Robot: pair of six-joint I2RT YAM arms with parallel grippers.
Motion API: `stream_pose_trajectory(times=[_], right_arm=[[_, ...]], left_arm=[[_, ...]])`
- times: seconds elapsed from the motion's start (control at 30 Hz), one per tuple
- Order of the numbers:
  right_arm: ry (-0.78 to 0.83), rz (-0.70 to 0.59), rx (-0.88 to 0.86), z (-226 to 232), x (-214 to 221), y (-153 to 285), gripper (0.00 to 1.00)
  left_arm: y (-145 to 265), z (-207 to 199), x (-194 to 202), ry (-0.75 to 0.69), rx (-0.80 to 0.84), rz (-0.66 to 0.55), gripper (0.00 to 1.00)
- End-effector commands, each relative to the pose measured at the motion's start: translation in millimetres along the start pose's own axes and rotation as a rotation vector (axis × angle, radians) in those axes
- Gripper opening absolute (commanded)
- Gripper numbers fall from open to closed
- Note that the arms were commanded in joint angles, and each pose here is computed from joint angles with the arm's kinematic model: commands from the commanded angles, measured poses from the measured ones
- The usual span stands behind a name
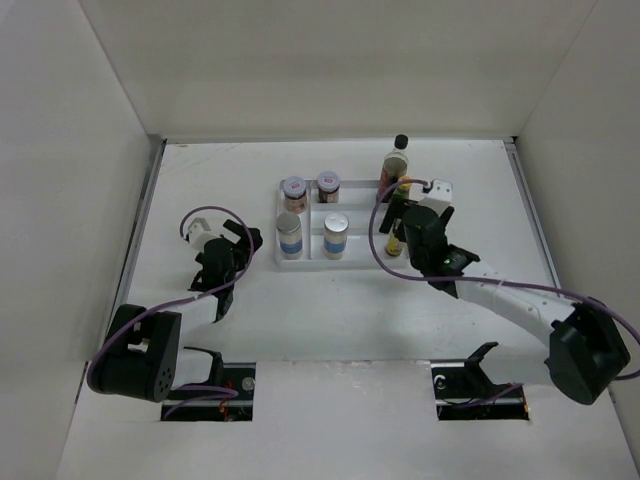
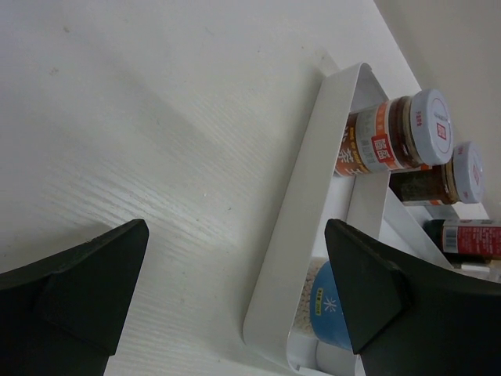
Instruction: Organize the condiment bottles
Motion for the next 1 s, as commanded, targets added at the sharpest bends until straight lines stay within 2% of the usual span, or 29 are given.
stream_pose_trajectory(times=[0.0, 0.17, 0.3, 0.5, 0.7, 0.8, 0.97], right_arm=[[-0.136, -0.148, -0.093, 9.3, -40.3, 22.9, 1.0], [-0.341, -0.355, -0.108, -27.4, -57.7, 57.5, 1.0], [-0.438, -0.424, -0.039, -64.2, -42.7, 63.7, 1.0], [-0.508, -0.371, 0.059, -85.1, -9.9, 54.2, 1.0], [-0.54, -0.274, 0.045, -82.6, 16.9, 44.2, 1.0], [-0.526, -0.242, 0.024, -78.0, 21.3, 41.5, 1.0], [-0.507, -0.265, 0.017, -77.9, 18.7, 43.3, 1.0]], left_arm=[[-6.1, -11.3, -16.0, 0.003, -0.017, -0.038, 1.0], [-9.9, -7.5, -19.1, -0.012, -0.083, -0.027, 1.0], [-11.2, -3.1, -23.6, -0.016, -0.121, -0.062, 1.0], [-11.5, 0.4, -28.3, -0.025, -0.159, -0.085, 1.0], [-10.9, 0.0, -27.0, -0.03, -0.16, -0.078, 1.0], [-11.9, -1.5, -28.1, -0.035, -0.165, -0.074, 1.0], [-13.3, -6.8, -32.9, -0.039, -0.159, -0.083, 1.0]])
Point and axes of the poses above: each gripper's point midway between its finger pads, its own y axis back along the fingers, its own z axis along the line the jaws close on, x = y × z, the point moved 7 cm from there along y, back along the fingers, and after that the axes turned 5 degrees about -y, right-handed, at the moved point
